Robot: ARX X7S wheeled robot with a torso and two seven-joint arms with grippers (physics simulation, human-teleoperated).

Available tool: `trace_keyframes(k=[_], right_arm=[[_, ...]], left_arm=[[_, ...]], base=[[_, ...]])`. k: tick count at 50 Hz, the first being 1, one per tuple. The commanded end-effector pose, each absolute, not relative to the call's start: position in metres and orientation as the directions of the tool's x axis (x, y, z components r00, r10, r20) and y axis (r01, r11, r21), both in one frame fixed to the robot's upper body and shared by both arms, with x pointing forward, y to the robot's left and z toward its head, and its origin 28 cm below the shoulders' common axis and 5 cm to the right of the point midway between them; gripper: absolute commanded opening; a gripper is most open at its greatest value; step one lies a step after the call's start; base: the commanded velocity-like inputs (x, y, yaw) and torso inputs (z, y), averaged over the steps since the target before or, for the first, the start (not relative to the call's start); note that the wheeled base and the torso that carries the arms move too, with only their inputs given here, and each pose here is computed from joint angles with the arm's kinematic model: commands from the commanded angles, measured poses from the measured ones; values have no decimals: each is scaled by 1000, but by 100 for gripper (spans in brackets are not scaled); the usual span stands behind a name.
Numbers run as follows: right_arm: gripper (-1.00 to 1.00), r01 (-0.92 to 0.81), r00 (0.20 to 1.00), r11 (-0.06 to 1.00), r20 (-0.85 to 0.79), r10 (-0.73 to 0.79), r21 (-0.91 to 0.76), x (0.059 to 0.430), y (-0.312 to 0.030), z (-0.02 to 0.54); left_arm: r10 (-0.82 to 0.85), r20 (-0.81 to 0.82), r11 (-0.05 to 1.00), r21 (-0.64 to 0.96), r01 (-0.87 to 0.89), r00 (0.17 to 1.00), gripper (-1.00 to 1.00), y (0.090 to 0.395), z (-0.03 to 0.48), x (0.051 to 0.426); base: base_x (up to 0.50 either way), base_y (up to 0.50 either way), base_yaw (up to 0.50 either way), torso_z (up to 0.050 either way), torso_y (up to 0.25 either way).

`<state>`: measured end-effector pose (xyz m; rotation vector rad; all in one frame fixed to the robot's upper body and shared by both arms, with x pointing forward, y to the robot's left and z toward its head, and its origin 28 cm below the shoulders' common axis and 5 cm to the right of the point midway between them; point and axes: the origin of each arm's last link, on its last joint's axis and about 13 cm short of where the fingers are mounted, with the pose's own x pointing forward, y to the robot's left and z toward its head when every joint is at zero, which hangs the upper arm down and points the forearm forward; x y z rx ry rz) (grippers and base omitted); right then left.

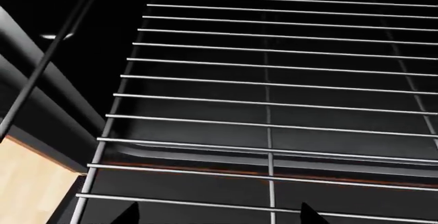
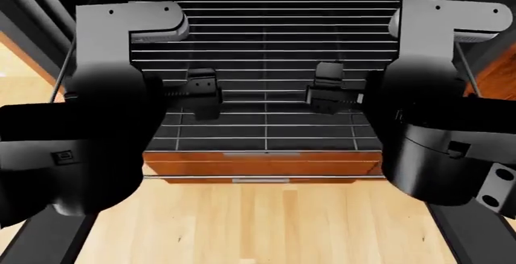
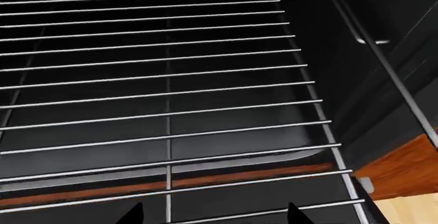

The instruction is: Fully slide the oven rack out.

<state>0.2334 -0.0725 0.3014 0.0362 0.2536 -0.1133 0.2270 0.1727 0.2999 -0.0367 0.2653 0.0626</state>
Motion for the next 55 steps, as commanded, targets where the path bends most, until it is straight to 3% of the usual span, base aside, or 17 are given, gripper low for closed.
trace_keyframes(k=[1, 10, 26, 48, 55], right_arm=[[100, -472, -120, 881, -989, -89, -22, 154, -107, 234], [100, -534, -181, 845, -979, -96, 16, 125, -110, 233], [100, -558, -244, 828, -965, -98, 58, 84, -119, 243], [100, -606, -289, 788, -953, -89, 110, 57, -132, 254], [100, -607, -299, 785, -951, -82, 123, 46, -146, 254]], left_arm=[[-2, -999, 930, -22, 368, -54, 100, 196, 227, 168], [16, -988, 905, -51, 422, -154, 100, 197, 221, 142], [-19, -982, 911, -93, 401, -187, 100, 204, 237, 116], [14, -979, 926, -64, 373, -202, 100, 211, 254, 89], [12, -963, 929, -89, 359, -270, 100, 220, 240, 70]], base=[[0, 0, -4, 0, -24], [-4, 0, -3, 0, -24], [-6, 0, -1, 0, -19], [-6, 0, 0, 0, -18], [-4, 0, -3, 0, -19]])
